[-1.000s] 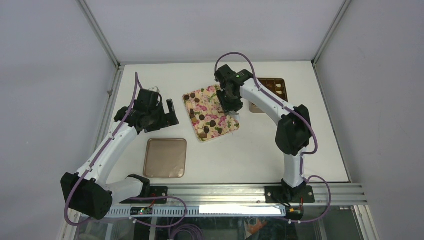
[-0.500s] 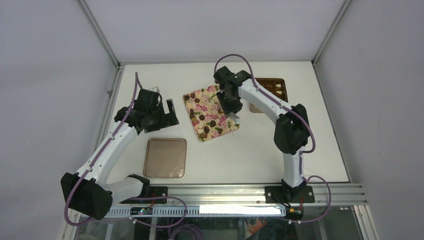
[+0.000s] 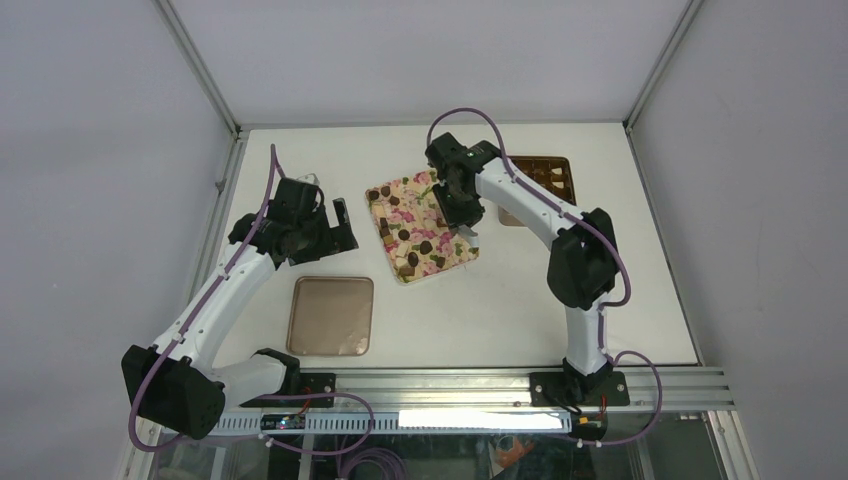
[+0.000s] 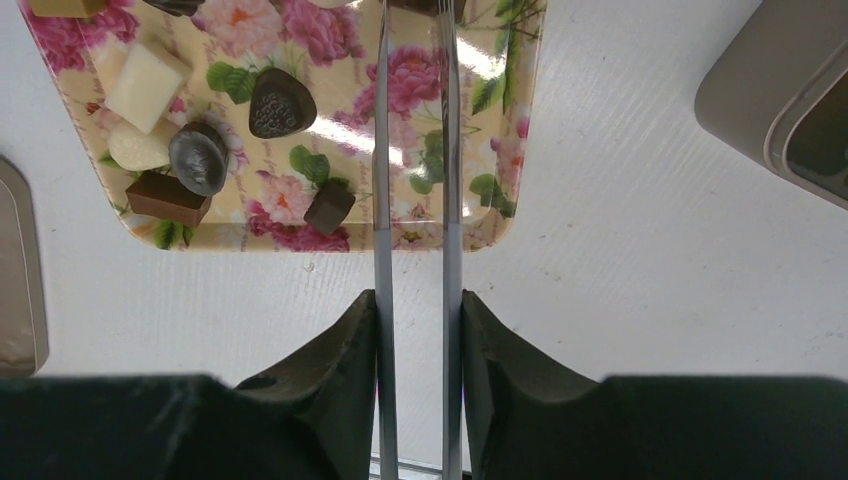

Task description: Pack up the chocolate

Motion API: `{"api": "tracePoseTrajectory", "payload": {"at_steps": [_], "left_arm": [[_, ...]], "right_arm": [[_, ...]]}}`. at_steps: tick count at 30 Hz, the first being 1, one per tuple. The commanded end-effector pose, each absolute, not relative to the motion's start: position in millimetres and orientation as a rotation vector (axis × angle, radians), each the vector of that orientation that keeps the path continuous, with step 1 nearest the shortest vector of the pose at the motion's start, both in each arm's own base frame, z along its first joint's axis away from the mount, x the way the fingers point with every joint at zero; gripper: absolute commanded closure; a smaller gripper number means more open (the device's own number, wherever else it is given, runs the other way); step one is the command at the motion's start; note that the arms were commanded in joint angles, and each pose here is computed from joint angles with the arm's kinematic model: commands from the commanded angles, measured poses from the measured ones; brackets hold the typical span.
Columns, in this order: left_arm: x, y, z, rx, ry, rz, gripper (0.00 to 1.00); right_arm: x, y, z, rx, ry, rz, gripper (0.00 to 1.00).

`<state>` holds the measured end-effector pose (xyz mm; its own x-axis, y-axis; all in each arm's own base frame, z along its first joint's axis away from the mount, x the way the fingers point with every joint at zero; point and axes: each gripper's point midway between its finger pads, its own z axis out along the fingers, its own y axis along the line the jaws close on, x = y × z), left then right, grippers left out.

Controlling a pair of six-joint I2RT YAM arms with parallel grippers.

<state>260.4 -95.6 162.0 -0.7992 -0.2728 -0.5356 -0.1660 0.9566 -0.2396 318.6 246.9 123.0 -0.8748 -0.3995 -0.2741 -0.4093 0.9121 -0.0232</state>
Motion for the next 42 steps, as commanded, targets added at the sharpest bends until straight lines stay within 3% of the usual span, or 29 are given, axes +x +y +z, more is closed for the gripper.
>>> {"api": "tracePoseTrajectory", "payload": {"at_steps": [1, 10, 30, 42], "left_arm": [[268, -95, 172, -0.307, 2.456, -0.263, 0.01], [268, -94, 173, -0.308, 2.453, -0.258, 0.01], [269, -96, 172, -0.308, 2.458, -0.266, 0.01], [270, -95, 171, -0.309, 2.462, -0.255, 0.01]], "right_arm": [[328, 255, 170, -0.566, 2.675, 0.114, 1.0], [333, 248, 187, -0.516, 2.63, 0.149, 1.0], [360, 161, 213, -0.175, 2.587, 0.187, 1.0], [390, 69, 210, 0.108, 2.596, 0.042, 1.0]]}}
